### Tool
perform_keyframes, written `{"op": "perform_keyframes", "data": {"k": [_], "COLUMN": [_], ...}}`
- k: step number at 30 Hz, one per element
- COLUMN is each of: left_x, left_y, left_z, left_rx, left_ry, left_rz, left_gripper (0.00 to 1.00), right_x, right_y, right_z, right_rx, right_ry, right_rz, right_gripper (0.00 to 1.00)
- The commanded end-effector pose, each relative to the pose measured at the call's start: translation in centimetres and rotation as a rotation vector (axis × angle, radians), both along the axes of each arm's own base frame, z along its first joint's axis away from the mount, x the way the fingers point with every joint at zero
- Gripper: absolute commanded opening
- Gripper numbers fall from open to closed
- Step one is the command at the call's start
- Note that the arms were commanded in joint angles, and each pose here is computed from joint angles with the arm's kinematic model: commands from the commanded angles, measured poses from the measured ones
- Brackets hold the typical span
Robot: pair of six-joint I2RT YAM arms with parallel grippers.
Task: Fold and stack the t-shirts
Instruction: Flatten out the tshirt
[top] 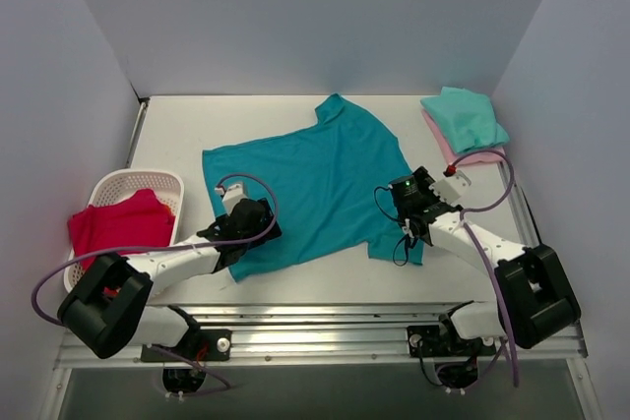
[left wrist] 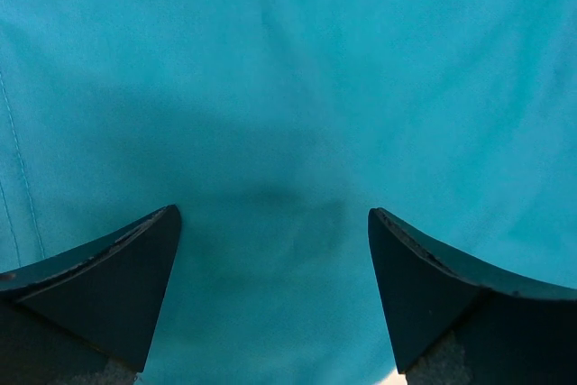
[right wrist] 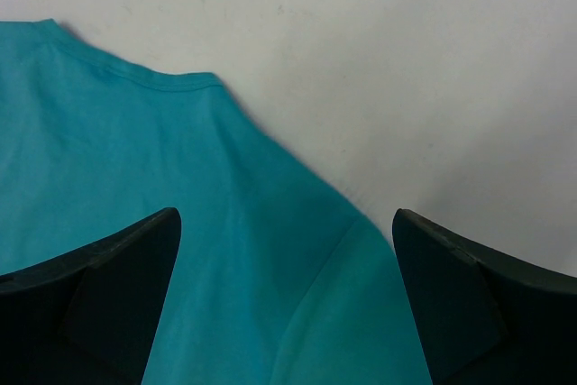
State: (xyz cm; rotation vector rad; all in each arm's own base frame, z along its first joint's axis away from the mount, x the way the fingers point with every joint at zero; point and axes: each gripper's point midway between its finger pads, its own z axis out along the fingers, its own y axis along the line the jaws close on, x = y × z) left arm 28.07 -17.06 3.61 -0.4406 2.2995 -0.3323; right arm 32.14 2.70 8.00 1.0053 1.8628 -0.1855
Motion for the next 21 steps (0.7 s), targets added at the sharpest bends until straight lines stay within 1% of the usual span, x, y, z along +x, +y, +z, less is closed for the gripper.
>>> {"op": "perform_keyframes", "data": {"k": [1,3,4,6,7,8,10,11,14,18,21], "left_x": [-1.8,-2.6,-3.7,-4.6,-5.8,-6.4,-7.3,-7.7,-8.0,-7.9,-7.2], "left_y": [-0.7,-0.8,-1.1,-1.0,-1.0,-0.8,-0.8,-0.4,-0.4,-1.0,-0.9], "left_z": [1.3,2.1,2.8,3.4,3.6,3.4,3.5,3.0,3.4,4.2,4.1], "left_rx": [-0.051,-0.049,-0.05,-0.031,-0.031,-0.029,-0.054,-0.052,-0.075,-0.091,-0.06], "left_ry": [0.0,-0.015,-0.018,-0.031,-0.021,-0.016,-0.019,-0.012,-0.03,-0.053,-0.067], "left_rz": [-0.016,-0.024,-0.047,-0.056,-0.065,-0.071,-0.074,-0.073,-0.08,-0.098,-0.077], "left_gripper": [0.94,0.94,0.94,0.94,0.94,0.94,0.94,0.94,0.94,0.94,0.95], "right_x": [-1.6,-2.4,-2.8,-4.7,-5.2,-5.9,-7.1,-8.1,-9.5,-9.7,-9.1], "right_y": [-0.7,0.6,1.4,3.1,3.9,5.1,5.8,6.2,5.7,6.3,6.3], "right_z": [-2.1,-3.2,-3.2,-3.8,-3.5,-3.6,-3.3,-3.2,-1.7,0.9,2.5], "right_rx": [0.001,0.028,0.05,0.047,0.085,0.098,0.114,0.092,0.062,0.102,0.094], "right_ry": [0.08,0.115,0.107,0.13,0.113,0.117,0.117,0.137,0.124,0.052,0.007], "right_rz": [-0.07,-0.025,-0.009,0.055,0.074,0.121,0.156,0.186,0.188,0.232,0.242], "right_gripper": [1.0,1.0,1.0,1.0,1.0,1.0,1.0,1.0,1.0,0.99,0.99]}}
